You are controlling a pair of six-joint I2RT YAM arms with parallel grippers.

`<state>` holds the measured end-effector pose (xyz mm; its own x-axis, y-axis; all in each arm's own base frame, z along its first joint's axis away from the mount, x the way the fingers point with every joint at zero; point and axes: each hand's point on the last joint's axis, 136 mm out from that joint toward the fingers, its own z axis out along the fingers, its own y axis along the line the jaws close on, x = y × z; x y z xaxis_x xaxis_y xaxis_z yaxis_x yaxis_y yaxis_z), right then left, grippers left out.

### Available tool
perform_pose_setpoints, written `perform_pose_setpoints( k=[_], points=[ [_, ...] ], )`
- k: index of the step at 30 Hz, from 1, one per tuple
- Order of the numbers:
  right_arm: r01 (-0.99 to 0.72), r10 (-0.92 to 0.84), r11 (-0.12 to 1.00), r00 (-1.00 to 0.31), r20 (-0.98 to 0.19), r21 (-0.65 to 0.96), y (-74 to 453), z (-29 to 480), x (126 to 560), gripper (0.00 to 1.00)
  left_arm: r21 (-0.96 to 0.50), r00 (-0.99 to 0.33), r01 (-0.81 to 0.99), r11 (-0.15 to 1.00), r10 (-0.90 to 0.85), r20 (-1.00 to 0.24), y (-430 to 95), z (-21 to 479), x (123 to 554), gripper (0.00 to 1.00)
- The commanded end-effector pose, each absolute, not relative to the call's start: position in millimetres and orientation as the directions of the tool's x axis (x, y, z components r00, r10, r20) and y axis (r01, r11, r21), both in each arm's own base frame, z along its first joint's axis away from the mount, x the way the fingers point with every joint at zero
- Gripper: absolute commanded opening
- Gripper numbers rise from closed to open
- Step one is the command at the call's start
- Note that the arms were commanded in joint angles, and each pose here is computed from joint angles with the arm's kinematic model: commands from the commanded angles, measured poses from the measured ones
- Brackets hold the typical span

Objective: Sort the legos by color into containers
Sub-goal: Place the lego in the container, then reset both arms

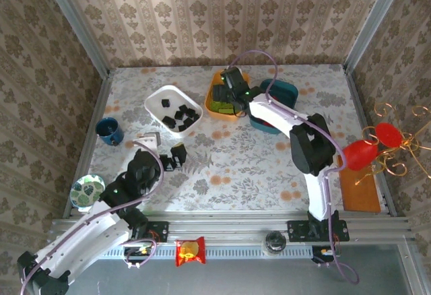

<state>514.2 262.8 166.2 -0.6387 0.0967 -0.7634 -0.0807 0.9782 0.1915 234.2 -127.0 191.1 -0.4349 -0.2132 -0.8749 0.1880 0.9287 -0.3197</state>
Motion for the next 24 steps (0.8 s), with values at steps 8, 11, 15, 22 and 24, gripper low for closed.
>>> perform_pose_setpoints(
  k=[8, 11, 15, 22, 24],
  points=[
    [-0.1, 0.263, 0.939, -0.41, -0.873, 0.33, 191, 267, 396, 0.93, -0.358, -0.433, 0.134, 0.924, -0.27, -0.86, -110, 192, 258, 1.0],
    [-0.077, 0.301, 0.93, -0.398, -0.867, 0.358, 167, 255, 362, 1.0, -0.275, -0.424, 0.015, 0.961, -0.243, -0.873, -89, 183, 279, 1.0],
    [-0.022, 0.347, 0.923, -0.378, -0.858, 0.383, 140, 242, 333, 1.0, -0.075, -0.314, -0.074, 0.994, -0.095, -0.945, -71, 197, 317, 1.0],
    [0.02, 0.322, 0.942, -0.342, -0.883, 0.336, 114, 243, 314, 1.0, 0.266, -0.346, -0.116, 0.957, 0.212, -0.914, -39, 195, 392, 1.0],
    [0.033, 0.306, 0.949, -0.35, -0.885, 0.315, 109, 241, 313, 1.0, 0.311, -0.408, -0.103, 0.945, 0.245, -0.879, -25, 172, 403, 1.0]
  ],
)
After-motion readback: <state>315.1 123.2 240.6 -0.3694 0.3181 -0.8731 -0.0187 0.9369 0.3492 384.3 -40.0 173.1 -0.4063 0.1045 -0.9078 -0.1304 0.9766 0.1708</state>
